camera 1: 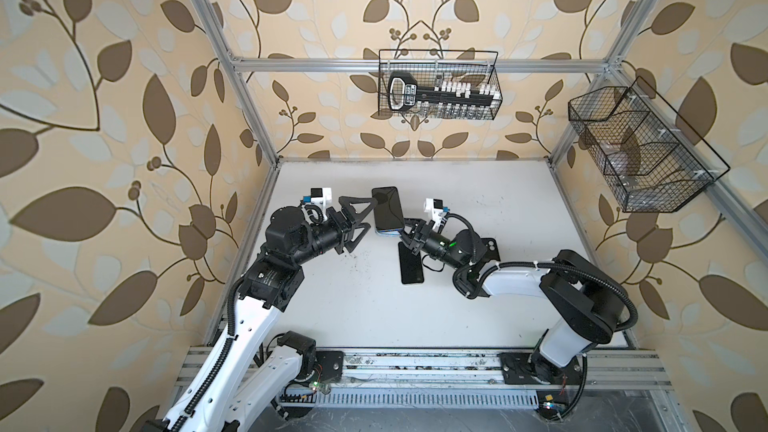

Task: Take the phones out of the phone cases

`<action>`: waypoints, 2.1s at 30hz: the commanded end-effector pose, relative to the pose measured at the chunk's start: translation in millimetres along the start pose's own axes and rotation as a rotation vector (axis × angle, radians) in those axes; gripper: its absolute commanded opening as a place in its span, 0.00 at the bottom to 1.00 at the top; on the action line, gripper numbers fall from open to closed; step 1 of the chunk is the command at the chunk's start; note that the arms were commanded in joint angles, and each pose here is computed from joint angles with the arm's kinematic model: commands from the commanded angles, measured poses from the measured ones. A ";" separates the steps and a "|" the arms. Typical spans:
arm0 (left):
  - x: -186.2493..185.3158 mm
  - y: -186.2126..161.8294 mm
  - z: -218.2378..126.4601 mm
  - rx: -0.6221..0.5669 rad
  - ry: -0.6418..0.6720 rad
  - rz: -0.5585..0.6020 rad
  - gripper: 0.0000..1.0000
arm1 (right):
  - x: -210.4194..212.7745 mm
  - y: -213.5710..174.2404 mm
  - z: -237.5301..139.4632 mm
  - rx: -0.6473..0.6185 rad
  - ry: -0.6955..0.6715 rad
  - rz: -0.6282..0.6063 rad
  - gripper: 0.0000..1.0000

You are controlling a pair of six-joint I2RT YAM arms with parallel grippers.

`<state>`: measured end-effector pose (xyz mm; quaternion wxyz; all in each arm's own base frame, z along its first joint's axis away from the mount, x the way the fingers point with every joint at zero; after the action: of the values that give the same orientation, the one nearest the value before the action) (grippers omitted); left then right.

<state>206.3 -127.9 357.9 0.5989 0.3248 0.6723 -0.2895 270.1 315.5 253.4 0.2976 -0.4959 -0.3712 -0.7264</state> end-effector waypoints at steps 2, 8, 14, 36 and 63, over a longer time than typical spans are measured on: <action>-22.1 -13.1 -8.5 0.063 -0.081 -0.011 0.99 | 26.0 8.0 9.1 -0.017 0.103 -0.022 0.00; -18.5 -15.7 -7.7 0.077 -0.075 -0.035 0.99 | 23.5 8.6 14.6 -0.016 0.100 -0.022 0.00; -9.9 -12.3 1.6 0.086 -0.069 -0.067 0.99 | 23.4 9.1 18.1 -0.019 0.102 -0.022 0.00; -3.2 -5.9 12.1 0.070 -0.069 -0.087 0.99 | 34.1 5.6 29.2 -0.003 0.134 -0.026 0.00; 21.4 8.3 21.4 -0.018 0.040 -0.059 0.71 | 32.8 -5.2 27.5 0.002 0.161 -0.004 0.00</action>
<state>222.6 -138.2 331.2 0.5669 0.2995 0.7016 -0.3109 277.9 339.6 261.1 0.3016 -0.4881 -0.3761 -0.7276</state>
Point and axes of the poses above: each gripper's point midway between its finger pads, its own z axis out along the fingers, its own x axis along the line the jaws close on, y = z × x, the point moved 6 cm from there along -z, back along the fingers, and after that the axes turned 8 degrees about -z, right-handed, at the moved point
